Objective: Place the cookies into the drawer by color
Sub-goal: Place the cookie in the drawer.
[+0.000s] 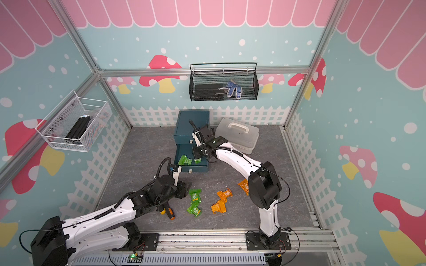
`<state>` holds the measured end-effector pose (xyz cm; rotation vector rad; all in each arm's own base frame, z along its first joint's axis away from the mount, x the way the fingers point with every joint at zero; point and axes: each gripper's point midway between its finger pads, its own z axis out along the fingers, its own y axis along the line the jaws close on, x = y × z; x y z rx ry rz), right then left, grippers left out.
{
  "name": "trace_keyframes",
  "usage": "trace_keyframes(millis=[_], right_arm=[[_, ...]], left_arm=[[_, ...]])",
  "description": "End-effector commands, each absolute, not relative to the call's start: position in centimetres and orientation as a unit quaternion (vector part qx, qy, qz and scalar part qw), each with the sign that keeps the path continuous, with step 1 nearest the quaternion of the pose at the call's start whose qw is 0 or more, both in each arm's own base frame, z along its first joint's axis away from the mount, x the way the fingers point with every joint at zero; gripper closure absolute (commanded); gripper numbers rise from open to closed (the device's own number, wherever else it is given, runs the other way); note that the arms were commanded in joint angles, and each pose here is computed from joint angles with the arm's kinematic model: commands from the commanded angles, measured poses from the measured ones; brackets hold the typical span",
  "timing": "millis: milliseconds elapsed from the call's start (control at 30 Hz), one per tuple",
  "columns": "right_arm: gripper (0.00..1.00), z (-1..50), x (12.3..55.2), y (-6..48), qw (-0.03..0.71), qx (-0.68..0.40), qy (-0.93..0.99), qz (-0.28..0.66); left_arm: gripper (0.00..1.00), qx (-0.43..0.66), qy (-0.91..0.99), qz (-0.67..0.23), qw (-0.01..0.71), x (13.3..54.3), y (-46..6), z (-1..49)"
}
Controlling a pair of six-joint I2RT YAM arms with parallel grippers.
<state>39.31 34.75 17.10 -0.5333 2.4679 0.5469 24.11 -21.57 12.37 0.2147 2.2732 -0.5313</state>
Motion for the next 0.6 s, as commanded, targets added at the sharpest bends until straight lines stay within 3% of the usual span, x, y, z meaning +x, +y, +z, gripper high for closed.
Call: trace_keyframes(millis=[0, 200, 567], right_arm=[[0.83, 13.7, 40.6, 33.9, 0.268, -0.186, 0.931, 0.165], [0.83, 11.8, 40.6, 33.4, 0.253, -0.168, 0.941, 0.148], [0.77, 12.6, 40.3, 31.1, 0.267, -0.177, 0.943, 0.096]], left_arm=[[0.38, 0.069, 0.884, -0.219, 0.408, 25.2, -22.1, 14.0], [0.38, 0.069, 0.887, -0.209, 0.405, 25.2, -21.9, 13.9], [0.37, 0.052, 0.888, -0.181, 0.419, 25.2, -20.2, 14.0]])
